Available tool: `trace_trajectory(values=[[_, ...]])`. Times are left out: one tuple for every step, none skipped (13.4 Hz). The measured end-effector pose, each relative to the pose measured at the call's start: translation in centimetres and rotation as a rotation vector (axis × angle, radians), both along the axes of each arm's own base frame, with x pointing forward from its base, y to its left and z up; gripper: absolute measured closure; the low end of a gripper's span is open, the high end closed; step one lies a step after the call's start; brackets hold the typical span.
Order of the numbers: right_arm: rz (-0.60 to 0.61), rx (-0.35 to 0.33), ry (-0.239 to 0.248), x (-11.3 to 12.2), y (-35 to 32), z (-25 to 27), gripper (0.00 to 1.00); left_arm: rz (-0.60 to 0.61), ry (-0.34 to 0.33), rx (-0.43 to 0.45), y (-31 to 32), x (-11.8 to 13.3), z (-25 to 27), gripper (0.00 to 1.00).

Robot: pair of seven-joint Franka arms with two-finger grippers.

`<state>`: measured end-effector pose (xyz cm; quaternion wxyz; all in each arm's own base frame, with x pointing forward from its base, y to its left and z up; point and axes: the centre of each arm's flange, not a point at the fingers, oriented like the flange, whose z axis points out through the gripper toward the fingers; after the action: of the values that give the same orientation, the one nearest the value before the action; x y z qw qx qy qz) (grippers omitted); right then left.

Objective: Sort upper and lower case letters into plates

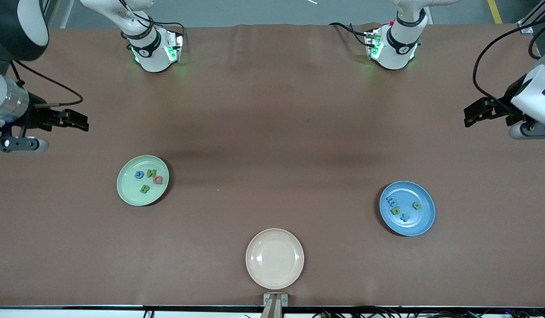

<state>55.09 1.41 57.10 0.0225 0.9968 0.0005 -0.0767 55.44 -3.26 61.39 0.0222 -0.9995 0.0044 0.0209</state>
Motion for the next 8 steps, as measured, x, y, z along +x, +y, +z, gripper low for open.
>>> trace_trajectory(values=[[-0.001,-0.002,-0.014,-1.0,0.0,0.4,0.00,0.000,-0.005,0.000,0.1,-0.6,0.1,0.00],[-0.002,-0.003,-0.027,-2.0,-0.1,0.9,0.00,-0.005,-0.013,0.000,-0.2,-1.0,0.3,0.00],[-0.002,-0.004,-0.040,-2.7,-0.1,1.4,0.00,-0.011,-0.020,0.001,-0.6,-1.4,0.6,0.00],[-0.002,-0.004,-0.052,-3.3,-0.1,1.9,0.00,-0.012,-0.025,0.001,-0.6,-1.6,0.7,0.00],[-0.002,-0.005,-0.065,-3.6,-0.1,2.4,0.00,-0.012,-0.027,0.001,-0.7,-1.6,0.7,0.00],[-0.001,-0.004,-0.076,-3.9,-0.1,2.9,0.00,-0.013,-0.026,0.000,-0.7,-1.6,0.6,0.00],[-0.001,-0.004,-0.086,-3.9,0.0,3.1,0.00,-0.015,-0.025,0.000,-0.8,-1.6,0.5,0.00],[-0.001,-0.004,-0.096,-3.9,0.0,3.2,0.00,-0.019,-0.025,0.000,-1.0,-1.7,0.5,0.00]])
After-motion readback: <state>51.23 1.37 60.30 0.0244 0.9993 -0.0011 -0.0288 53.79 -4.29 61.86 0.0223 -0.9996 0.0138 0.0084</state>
